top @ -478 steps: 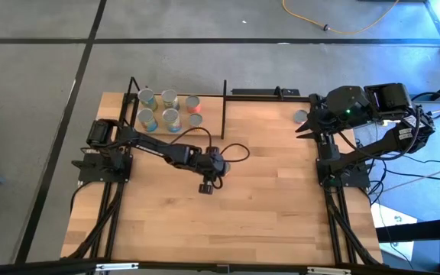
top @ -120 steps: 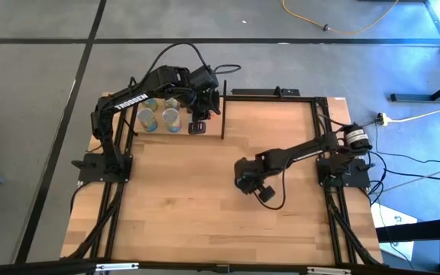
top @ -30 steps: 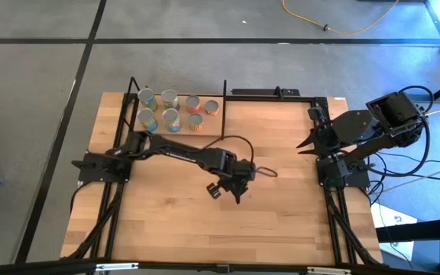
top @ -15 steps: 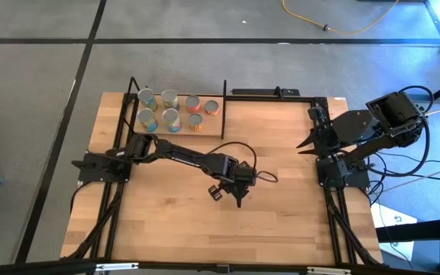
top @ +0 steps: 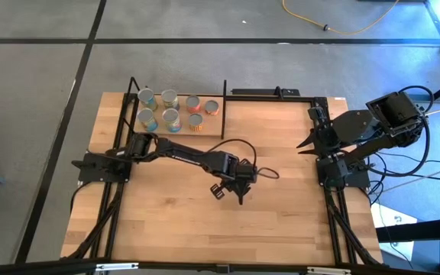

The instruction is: Pick and place cans onto a shelf

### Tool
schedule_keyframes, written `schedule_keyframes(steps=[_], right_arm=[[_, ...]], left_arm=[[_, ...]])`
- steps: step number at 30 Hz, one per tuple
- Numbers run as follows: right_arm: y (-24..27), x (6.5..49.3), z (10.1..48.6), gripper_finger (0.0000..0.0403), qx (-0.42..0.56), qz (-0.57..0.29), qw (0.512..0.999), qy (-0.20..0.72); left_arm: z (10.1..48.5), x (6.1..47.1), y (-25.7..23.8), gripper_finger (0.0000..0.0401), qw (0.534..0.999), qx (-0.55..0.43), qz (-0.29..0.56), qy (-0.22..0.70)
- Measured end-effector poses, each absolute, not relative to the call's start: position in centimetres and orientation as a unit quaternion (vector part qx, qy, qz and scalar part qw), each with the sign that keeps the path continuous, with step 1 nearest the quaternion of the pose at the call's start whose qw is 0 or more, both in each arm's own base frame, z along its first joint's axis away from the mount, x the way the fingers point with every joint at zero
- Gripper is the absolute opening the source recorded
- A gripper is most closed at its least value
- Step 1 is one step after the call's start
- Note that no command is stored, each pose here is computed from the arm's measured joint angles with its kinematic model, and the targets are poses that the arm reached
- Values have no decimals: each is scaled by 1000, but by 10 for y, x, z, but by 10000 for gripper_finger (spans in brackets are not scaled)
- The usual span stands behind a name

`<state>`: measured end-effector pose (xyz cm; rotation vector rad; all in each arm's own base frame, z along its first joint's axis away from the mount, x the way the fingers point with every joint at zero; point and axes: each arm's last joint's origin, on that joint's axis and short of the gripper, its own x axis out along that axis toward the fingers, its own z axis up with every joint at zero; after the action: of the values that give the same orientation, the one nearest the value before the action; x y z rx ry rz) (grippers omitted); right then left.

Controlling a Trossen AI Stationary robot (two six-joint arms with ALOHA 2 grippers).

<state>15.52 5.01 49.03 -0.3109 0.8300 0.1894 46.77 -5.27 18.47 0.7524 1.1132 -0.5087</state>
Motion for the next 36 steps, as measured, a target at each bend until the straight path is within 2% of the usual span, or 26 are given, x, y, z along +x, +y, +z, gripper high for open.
schedule_keyframes(steps=[14, 36], right_arm=[[50, 155, 490, 69, -160, 96, 897, 400], [50, 155, 490, 69, -159, 95, 898, 400]], left_arm=[[185, 468, -52, 53, 768, 305, -250, 504], [172, 477, -52, 53, 787, 283, -204, 509]])
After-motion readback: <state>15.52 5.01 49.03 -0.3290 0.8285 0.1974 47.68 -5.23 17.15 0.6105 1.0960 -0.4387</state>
